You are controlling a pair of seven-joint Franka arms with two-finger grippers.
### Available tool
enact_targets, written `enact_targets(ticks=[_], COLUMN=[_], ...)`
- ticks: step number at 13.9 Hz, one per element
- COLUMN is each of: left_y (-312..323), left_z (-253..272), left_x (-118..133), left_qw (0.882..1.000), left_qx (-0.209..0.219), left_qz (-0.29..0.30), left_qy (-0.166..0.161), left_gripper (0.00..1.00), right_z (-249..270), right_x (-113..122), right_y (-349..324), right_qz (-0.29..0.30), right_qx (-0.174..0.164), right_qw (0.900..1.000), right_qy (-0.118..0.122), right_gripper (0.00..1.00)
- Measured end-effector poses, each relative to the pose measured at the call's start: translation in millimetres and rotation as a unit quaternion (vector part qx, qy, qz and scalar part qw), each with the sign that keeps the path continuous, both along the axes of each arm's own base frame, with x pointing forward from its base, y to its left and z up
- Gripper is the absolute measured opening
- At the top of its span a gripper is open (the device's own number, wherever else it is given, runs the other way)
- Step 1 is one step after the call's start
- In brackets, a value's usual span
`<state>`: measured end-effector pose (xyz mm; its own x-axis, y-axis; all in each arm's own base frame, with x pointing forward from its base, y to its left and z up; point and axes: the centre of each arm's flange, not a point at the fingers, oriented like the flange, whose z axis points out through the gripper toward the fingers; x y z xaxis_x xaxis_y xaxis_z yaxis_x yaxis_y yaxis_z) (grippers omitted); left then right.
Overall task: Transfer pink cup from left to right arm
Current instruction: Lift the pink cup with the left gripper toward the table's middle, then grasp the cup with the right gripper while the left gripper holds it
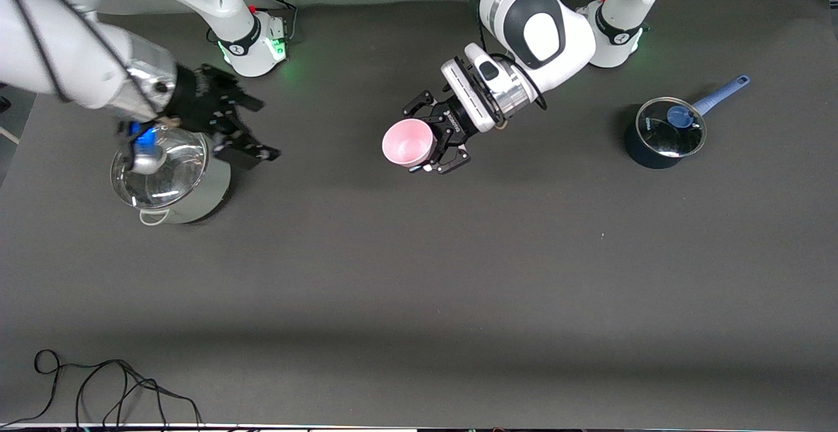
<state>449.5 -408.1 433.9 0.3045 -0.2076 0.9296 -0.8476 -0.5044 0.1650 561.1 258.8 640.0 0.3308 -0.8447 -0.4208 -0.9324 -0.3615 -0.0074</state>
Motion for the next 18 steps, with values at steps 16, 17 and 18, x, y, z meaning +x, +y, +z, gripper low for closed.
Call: enact_targets(ticks=[16, 17, 18], left_y=[5, 5, 5], left_z=[-2, -2, -2], left_x=[4, 4, 4], left_qw=[1.0, 1.0, 1.0], left_qx=[0.004, 0.004, 0.004], left_qz=[0.009, 0.009, 0.009], left_qy=[0.005, 0.006, 0.006], left_gripper=[0.65, 0.65, 0.65], right_z=[-69, -68, -68], right_x=[-34, -33, -33], right_y=[194, 194, 193], right_qz=[0.046, 0.045, 0.045], right_qx=[-0.05, -0.05, -0.049], right_qw=[0.998, 0.998, 0.998], right_qy=[-0.004, -0.005, -0.006], right_gripper=[0.77, 0.67, 0.53])
